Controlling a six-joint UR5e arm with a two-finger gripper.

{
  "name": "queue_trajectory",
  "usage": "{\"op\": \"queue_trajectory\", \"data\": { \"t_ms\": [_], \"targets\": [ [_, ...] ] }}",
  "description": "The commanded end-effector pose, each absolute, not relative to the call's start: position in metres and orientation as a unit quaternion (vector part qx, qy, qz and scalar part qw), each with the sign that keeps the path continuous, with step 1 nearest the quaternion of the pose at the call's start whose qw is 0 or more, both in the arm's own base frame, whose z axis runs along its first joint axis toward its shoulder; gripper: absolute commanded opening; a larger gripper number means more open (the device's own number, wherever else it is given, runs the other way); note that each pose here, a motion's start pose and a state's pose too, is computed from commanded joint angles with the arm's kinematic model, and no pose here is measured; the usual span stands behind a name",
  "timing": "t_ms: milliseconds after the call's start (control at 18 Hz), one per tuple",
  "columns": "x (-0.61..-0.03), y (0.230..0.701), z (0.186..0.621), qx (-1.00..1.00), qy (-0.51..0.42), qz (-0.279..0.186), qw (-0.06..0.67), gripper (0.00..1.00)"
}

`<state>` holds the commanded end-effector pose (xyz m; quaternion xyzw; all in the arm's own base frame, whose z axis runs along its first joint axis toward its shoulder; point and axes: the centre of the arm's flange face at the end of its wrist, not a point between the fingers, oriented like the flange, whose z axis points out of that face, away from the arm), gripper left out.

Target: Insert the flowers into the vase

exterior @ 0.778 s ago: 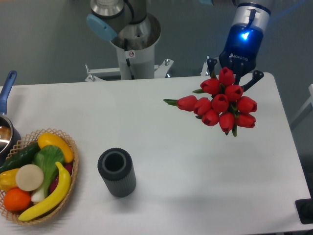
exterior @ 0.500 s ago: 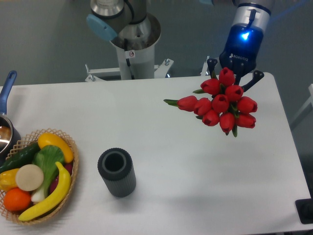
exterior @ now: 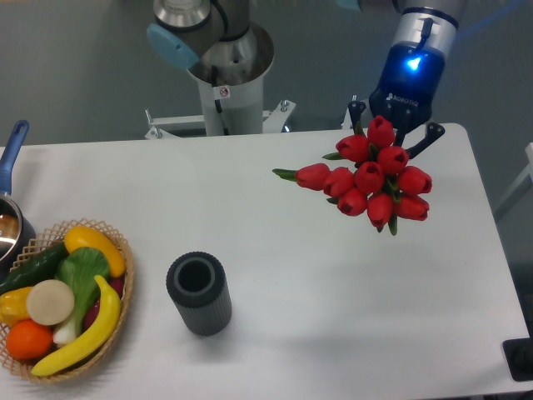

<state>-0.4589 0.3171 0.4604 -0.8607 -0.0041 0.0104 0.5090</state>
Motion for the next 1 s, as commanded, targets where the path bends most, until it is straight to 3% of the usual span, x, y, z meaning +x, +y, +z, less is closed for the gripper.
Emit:
{"op": "queue_trajectory", "data": {
  "t_ms": [278, 1000],
  "targets": [
    [-0.445, 0.34, 0.461, -0.858, 0.02, -0.001, 0.513, 0.26],
    [-0.395, 0.407, 0.464, -0.774, 0.133, -0.07, 0.615, 0.26]
  ]
}}
